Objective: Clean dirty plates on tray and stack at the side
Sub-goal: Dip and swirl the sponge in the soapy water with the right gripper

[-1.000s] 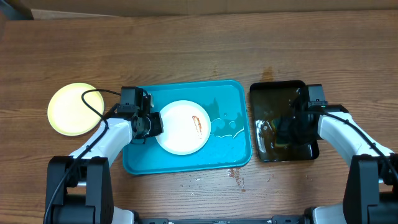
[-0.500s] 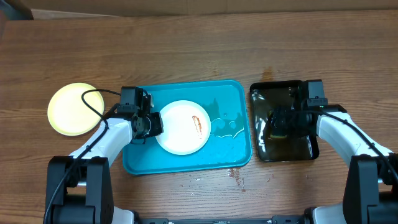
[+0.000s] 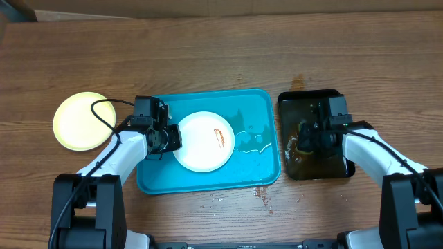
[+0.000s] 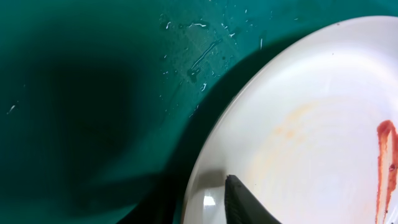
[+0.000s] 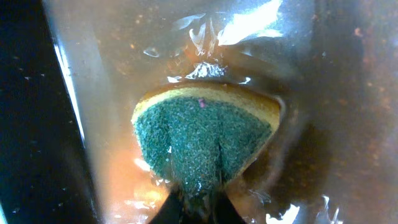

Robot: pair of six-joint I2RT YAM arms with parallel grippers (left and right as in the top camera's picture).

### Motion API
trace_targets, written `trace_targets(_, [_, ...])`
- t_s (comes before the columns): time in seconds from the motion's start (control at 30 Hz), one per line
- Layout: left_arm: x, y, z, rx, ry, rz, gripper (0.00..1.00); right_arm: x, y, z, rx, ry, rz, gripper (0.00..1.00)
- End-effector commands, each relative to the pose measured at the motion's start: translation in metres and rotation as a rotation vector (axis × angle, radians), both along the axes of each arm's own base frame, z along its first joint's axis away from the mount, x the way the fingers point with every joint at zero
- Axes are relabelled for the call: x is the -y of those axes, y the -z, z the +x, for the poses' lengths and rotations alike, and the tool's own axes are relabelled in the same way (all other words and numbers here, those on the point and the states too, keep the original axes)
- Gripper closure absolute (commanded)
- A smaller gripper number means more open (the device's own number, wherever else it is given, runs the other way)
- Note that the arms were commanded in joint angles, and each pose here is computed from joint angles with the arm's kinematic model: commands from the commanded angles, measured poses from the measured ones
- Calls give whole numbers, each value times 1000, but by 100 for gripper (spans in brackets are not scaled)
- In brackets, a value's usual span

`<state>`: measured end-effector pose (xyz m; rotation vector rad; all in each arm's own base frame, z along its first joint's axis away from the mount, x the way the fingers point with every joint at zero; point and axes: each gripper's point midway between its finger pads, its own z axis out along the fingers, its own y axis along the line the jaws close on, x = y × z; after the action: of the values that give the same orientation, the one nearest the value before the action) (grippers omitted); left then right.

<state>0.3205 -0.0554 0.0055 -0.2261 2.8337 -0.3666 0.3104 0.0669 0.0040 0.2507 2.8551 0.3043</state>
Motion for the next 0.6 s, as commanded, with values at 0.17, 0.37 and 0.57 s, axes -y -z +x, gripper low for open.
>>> trace_targets(0.17, [0, 8, -5, -28, 17, 14, 54, 1, -67, 17, -23, 3, -31, 96])
trace_targets(0.37, [0, 8, -5, -27, 16, 13, 54, 19, -70, 3, -92, 25, -136, 96])
trace_targets(0.57, [0, 8, -3, -19, 16, 13, 55, 21, -68, -6, -128, 23, -143, 96])
